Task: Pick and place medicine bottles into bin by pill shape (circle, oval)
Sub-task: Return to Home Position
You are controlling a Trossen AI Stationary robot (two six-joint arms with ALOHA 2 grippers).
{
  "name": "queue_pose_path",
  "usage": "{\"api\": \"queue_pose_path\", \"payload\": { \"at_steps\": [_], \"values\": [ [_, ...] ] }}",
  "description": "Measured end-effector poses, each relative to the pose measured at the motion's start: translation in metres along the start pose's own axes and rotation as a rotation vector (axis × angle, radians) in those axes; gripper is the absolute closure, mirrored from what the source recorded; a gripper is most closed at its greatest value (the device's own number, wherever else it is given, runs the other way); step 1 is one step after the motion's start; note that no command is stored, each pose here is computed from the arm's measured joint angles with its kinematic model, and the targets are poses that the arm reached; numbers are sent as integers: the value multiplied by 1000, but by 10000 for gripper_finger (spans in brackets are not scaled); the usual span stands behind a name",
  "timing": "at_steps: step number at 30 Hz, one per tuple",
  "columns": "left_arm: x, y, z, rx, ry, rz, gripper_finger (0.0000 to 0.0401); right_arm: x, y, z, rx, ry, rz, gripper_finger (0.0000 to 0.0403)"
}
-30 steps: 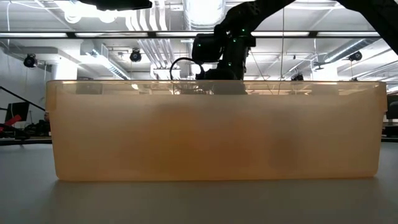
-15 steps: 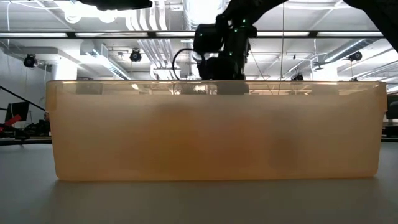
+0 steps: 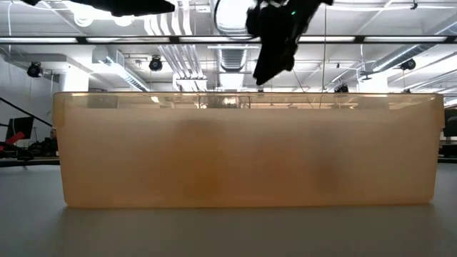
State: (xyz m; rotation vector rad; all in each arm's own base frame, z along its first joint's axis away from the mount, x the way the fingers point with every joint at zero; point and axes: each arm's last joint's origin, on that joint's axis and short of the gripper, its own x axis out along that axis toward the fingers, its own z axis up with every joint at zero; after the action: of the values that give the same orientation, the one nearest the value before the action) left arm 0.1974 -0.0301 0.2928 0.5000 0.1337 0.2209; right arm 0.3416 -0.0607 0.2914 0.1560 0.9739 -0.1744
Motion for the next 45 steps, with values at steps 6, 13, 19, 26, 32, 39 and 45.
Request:
{"api": "queue_pose_path", "payload": {
  "at_steps": [6, 13, 19, 26, 32, 39, 45],
  "values": [
    [0, 0, -11, -1, -61, 54, 157, -25, 11, -31, -85, -230, 11, 212],
    [2, 9, -31, -19, -9, 117, 157, -51, 8, -73, -143, -493, 14, 211],
    [-2, 17, -43, -82, 34, 66, 177, -65, 4, -107, -183, -653, 4, 212],
    [-16, 14, -54, -128, 128, -98, 238, -71, 1, -142, -213, -728, -8, 221],
    [-32, 19, -53, -147, 101, -128, 333, -75, -2, -162, -250, -769, -29, 241],
    [-49, 19, -61, -160, 42, -110, 391, -79, -5, -175, -282, -801, -113, 313],
    [-60, 19, -67, -168, 1, -93, 400, -81, -5, -179, -300, -811, -122, 388]
  ]
}}
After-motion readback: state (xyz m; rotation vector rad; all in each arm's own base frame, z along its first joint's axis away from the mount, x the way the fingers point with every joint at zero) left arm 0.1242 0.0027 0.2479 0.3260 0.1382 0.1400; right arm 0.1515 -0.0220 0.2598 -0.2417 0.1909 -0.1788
